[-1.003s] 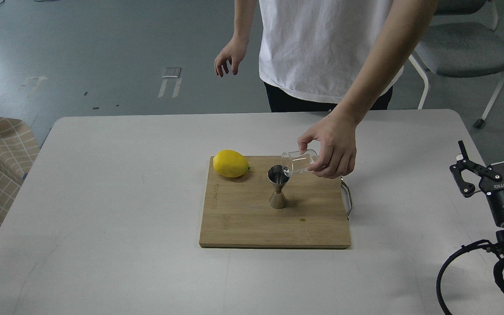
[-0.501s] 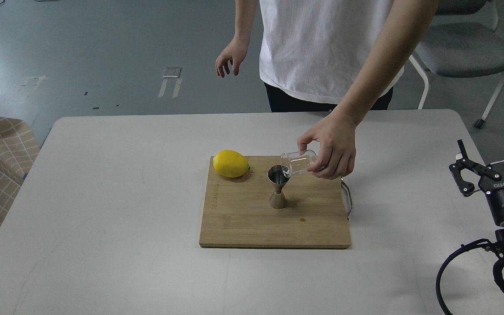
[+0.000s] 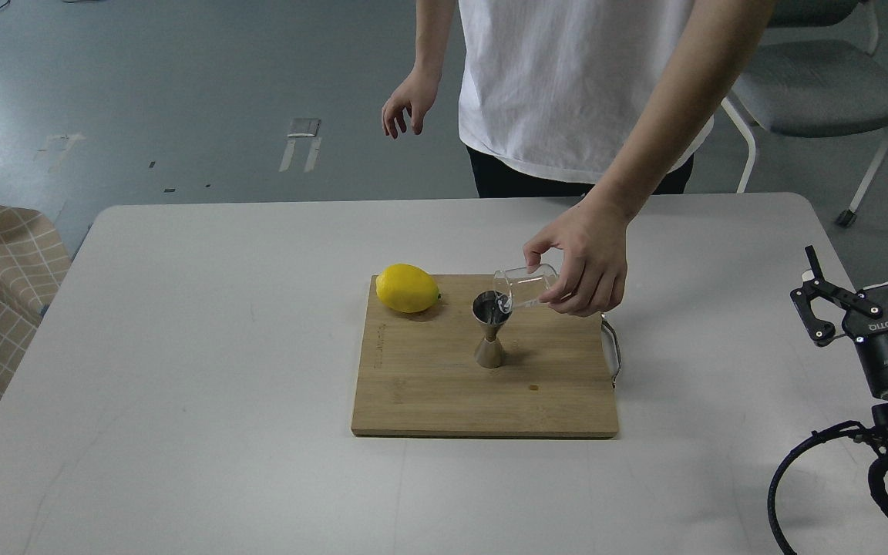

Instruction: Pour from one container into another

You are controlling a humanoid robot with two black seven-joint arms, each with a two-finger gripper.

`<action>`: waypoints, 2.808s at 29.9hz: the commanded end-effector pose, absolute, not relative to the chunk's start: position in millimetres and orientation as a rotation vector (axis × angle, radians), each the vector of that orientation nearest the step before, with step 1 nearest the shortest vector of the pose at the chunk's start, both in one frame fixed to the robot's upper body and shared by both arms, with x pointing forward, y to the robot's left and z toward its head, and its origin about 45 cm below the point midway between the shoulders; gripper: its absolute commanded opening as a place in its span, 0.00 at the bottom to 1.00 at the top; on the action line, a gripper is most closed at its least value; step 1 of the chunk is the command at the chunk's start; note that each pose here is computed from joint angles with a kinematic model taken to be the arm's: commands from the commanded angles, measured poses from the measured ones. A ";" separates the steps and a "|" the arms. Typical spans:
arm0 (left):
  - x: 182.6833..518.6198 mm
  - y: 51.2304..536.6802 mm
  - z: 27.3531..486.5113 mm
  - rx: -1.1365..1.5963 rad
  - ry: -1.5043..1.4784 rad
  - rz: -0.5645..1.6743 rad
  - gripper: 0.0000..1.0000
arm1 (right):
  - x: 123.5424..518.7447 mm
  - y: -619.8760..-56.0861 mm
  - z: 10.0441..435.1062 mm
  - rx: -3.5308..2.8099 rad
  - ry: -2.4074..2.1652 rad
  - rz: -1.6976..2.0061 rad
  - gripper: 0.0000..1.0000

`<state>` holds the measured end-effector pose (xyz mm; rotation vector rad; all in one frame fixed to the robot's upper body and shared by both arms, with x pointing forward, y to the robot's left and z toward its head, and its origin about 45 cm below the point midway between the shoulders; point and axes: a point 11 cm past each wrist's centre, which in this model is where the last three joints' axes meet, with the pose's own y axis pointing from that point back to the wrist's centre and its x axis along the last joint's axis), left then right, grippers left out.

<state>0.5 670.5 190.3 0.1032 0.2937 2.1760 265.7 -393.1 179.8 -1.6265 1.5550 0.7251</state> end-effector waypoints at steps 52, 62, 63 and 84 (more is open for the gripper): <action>-154.4 527.6 -26.9 0.424 1.041 2.342 0.98 | 264.0 -388.6 174.8 -1.634 1.552 0.750 1.00; -143.6 470.1 -65.4 0.371 1.282 2.234 0.98 | 264.9 -388.7 175.9 -1.635 1.548 0.749 1.00; -141.6 465.5 -67.9 0.363 1.286 2.228 0.98 | 265.4 -388.9 176.5 -1.637 1.547 0.747 1.00; -104.9 361.3 -120.3 0.699 1.361 2.013 0.98 | 265.2 -387.8 176.9 -1.633 1.544 0.746 1.00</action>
